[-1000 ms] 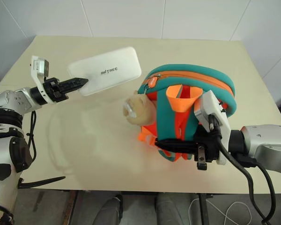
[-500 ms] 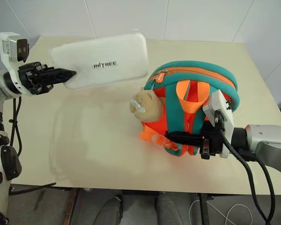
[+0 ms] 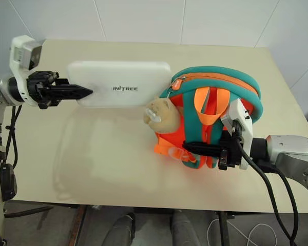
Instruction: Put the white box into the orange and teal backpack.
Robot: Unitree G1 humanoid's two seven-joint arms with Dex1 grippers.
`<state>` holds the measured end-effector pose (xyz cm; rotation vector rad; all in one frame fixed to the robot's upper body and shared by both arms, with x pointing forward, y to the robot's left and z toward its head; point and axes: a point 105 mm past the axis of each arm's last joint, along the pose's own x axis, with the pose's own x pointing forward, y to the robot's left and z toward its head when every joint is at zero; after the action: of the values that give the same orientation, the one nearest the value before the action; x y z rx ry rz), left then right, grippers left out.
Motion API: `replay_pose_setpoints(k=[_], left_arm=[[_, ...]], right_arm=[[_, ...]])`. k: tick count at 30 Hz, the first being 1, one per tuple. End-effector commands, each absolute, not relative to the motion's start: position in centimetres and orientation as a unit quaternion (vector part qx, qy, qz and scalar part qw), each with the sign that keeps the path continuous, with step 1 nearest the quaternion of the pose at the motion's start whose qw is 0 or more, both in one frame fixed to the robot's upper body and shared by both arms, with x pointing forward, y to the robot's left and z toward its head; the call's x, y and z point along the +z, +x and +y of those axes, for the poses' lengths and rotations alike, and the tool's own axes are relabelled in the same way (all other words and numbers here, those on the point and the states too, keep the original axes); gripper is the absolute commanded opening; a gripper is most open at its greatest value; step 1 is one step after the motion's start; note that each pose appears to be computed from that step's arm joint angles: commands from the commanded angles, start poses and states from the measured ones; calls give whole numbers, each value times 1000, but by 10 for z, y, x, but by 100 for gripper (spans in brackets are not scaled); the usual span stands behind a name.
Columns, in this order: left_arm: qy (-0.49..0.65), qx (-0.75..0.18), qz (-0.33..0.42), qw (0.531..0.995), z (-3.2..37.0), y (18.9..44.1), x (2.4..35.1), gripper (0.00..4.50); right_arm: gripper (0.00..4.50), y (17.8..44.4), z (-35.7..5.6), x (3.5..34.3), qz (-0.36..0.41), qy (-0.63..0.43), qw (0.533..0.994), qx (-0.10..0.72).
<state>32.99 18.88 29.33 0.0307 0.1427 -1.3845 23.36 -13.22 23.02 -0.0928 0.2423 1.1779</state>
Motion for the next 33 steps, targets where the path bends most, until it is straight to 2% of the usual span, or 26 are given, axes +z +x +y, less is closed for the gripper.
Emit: replay_pose_setpoints(k=[1,5,8,11,17,25,30,33], left_arm=[[85,-682,62,723,178,317,303,126],[153,-682,67,712,163,325,301,126],[200,-648,58,733,155,344,302,126],[228,-642,58,730,147,350,298,126],[222,-686,33,693,90,351,292,126],[200,-668,53,715,44,377,264,126],[190,-663,48,722,12,387,254,126],[198,-659,62,722,6,390,247,125]], right_arm=[[0,234,-130,235,99,-49,819,563],[0,237,-130,232,101,-53,819,563],[0,238,-130,231,103,-59,820,560],[0,238,-131,228,105,-65,820,559],[0,240,-129,228,102,-64,819,561],[0,243,-128,227,99,-67,818,562],[0,245,-126,226,98,-67,818,563],[0,245,-126,226,96,-68,818,564]])
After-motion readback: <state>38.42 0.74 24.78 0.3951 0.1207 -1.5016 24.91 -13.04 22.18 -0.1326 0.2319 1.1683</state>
